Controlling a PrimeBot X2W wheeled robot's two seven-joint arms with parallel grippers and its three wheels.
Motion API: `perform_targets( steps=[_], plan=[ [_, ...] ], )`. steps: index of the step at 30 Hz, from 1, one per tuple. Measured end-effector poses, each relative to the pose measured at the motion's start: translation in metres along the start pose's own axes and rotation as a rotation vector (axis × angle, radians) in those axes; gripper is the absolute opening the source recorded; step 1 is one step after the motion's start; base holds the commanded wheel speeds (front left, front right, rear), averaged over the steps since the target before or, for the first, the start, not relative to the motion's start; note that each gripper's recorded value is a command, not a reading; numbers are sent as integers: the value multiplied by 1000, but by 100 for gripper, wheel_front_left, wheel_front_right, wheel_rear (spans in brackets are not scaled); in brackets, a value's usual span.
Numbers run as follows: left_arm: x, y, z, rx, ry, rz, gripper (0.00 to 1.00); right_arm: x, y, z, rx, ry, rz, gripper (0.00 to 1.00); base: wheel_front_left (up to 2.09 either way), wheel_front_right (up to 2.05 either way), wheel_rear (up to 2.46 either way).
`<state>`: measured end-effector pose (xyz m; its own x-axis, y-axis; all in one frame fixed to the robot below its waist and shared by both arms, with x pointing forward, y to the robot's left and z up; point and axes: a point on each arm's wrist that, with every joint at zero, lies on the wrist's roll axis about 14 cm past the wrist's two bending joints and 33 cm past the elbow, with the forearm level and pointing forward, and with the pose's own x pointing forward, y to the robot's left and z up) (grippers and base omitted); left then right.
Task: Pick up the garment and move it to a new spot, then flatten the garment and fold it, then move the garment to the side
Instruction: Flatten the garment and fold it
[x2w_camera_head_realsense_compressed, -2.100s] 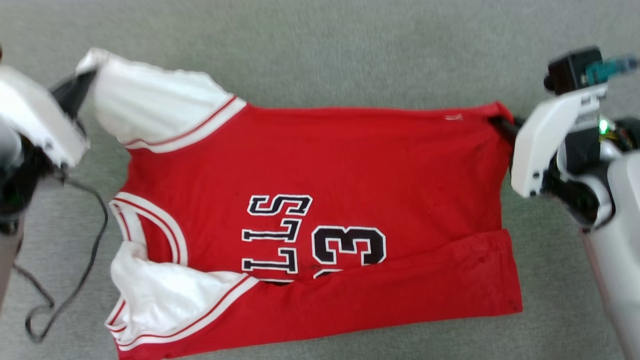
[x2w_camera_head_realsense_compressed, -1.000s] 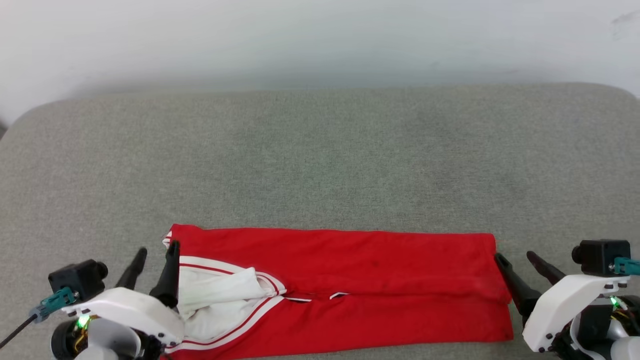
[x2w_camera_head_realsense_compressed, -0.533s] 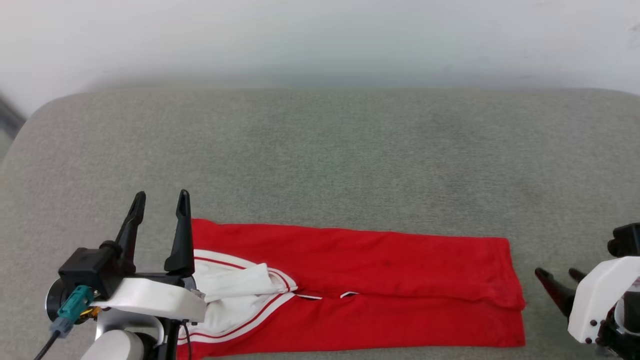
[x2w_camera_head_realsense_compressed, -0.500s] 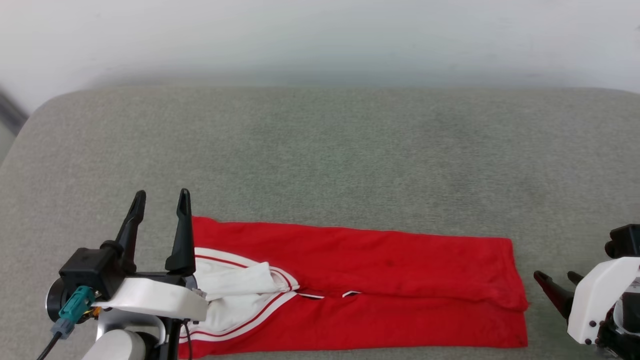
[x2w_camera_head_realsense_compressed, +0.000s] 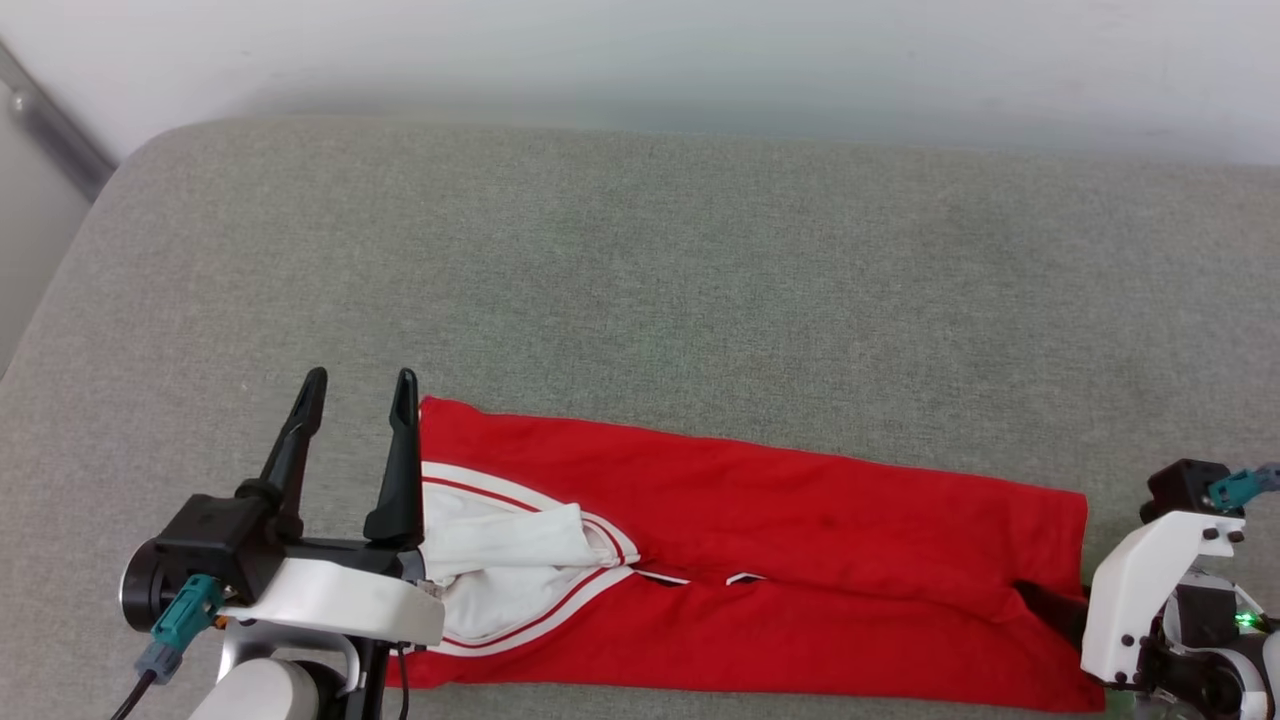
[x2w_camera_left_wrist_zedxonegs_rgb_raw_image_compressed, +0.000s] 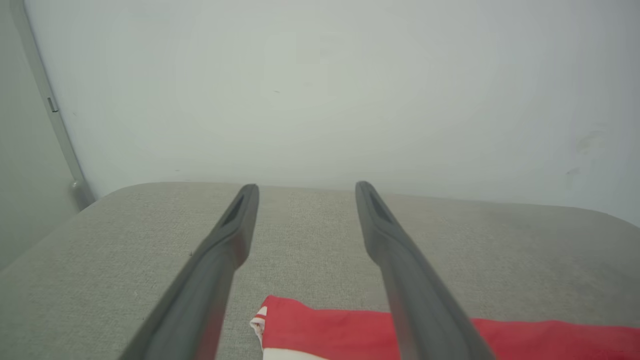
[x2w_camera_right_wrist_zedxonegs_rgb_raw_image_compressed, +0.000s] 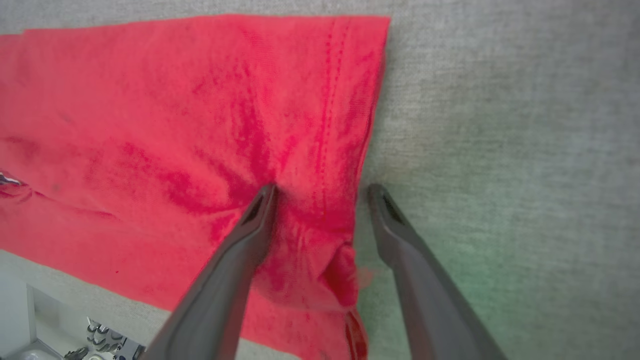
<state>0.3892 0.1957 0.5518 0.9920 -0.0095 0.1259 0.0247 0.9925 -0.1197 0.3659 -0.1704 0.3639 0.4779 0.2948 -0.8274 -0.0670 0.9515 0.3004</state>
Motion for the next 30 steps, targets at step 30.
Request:
perform_targets(
  steps=[30],
  plan=[
    [-9, -33, -2, -17, 28, -76, 100, -80, -59, 20, 431, -235, 5, 0, 0, 0, 0]
  ],
)
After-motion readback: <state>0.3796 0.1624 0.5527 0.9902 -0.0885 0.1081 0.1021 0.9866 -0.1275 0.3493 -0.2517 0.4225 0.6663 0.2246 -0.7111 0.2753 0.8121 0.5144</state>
